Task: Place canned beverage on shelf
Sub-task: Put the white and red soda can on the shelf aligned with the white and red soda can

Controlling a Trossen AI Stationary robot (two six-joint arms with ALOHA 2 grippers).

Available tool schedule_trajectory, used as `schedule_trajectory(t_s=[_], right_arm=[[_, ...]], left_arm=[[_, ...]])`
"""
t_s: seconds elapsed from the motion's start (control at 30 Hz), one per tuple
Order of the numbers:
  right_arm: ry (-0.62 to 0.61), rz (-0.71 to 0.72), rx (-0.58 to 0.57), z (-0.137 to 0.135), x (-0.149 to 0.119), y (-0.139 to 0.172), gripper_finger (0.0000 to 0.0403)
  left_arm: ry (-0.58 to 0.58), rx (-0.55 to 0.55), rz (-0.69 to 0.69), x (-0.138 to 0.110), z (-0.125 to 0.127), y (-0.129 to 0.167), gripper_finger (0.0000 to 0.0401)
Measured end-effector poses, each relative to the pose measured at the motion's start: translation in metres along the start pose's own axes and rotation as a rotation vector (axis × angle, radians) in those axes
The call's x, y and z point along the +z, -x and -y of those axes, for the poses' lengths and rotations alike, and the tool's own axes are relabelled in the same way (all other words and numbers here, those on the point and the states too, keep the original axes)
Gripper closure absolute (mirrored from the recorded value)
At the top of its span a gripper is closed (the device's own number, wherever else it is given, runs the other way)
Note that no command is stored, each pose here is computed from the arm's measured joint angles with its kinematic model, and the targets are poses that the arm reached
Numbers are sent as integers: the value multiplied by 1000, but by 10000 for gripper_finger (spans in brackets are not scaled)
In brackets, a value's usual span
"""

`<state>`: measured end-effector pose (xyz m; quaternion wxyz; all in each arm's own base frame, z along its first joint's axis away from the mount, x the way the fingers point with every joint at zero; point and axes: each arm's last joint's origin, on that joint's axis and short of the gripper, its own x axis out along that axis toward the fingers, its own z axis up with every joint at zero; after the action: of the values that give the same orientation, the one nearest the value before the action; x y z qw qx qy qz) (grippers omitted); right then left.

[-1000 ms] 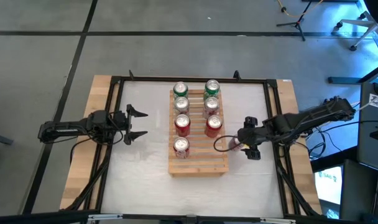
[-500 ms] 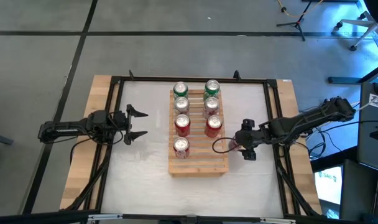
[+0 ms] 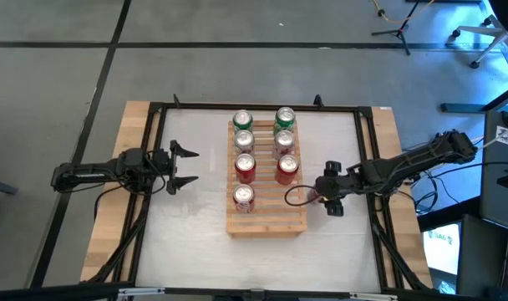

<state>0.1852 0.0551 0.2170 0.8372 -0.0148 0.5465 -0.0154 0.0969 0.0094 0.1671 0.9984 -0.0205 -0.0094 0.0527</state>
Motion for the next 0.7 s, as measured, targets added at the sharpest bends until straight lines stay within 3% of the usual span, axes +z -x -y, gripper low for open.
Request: schedule_trajectory(t_s=[0.13,0.33,0.7], right_arm=[[0,2,0,0,0,0,116],[-6,-5,19,-1,1,2,111],[-105,10,200,-7,21,29,114]], left_arm=[[0,0,0,0,0,0,10],[0,2,0,0,0,0,10],[0,3,0,0,0,0,10]])
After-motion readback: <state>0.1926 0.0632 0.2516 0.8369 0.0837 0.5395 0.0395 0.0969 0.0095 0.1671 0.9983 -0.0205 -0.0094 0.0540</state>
